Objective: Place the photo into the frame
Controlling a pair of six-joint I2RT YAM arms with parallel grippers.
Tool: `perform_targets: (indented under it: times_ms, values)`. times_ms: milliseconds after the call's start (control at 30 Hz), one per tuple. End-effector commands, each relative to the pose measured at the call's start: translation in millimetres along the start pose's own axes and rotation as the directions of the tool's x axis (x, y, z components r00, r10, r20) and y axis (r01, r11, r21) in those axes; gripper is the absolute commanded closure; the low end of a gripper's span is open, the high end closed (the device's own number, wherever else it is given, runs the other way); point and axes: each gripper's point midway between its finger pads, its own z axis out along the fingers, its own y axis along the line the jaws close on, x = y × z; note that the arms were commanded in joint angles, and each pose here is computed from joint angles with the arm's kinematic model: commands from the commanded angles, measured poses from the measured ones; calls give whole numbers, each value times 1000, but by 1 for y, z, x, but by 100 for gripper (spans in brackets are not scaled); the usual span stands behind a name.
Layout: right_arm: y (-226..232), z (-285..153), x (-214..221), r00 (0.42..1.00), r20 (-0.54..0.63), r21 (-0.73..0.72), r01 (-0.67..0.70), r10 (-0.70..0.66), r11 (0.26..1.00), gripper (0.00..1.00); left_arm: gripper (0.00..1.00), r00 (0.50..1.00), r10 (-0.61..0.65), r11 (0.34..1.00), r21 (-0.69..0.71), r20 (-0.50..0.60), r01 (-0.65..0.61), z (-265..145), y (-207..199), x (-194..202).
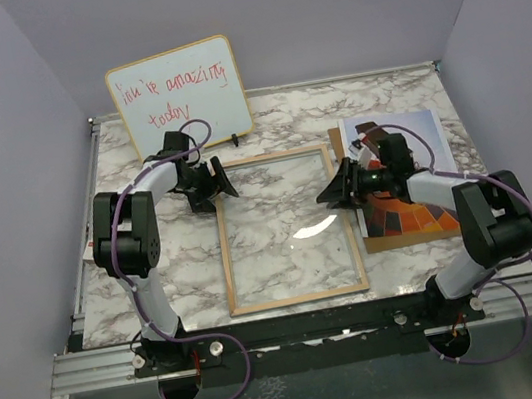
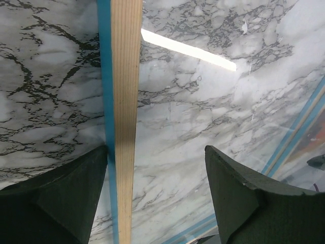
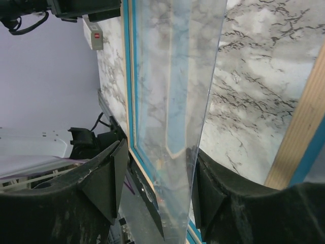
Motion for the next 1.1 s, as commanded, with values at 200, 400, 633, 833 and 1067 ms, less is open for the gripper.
perform_targets:
  times_ms: [200, 400, 633, 833, 1067]
  values:
    - [9, 20, 2, 999, -34, -39, 5, -6, 999, 70, 20, 1000, -9, 1000, -20, -19, 9, 18, 12, 11]
    - [5, 19, -4, 1000, -15, 13, 21, -20, 1000, 98, 15, 1000, 6, 999, -34, 29, -5, 7, 9, 0]
    - [2, 21, 0, 999, -46, 6, 18, -18, 1000, 100, 11, 993, -2, 999, -47, 120, 8, -19, 12, -22]
    - [23, 17, 2, 997, -53, -99, 55, -60, 994, 99, 17, 984, -13, 997, -74, 179, 27, -35, 20, -28]
    - [46, 10, 2, 994, -31, -204, 95, -103, 974, 100, 33, 973, -45, 996, -63, 225, 61, -47, 31, -29]
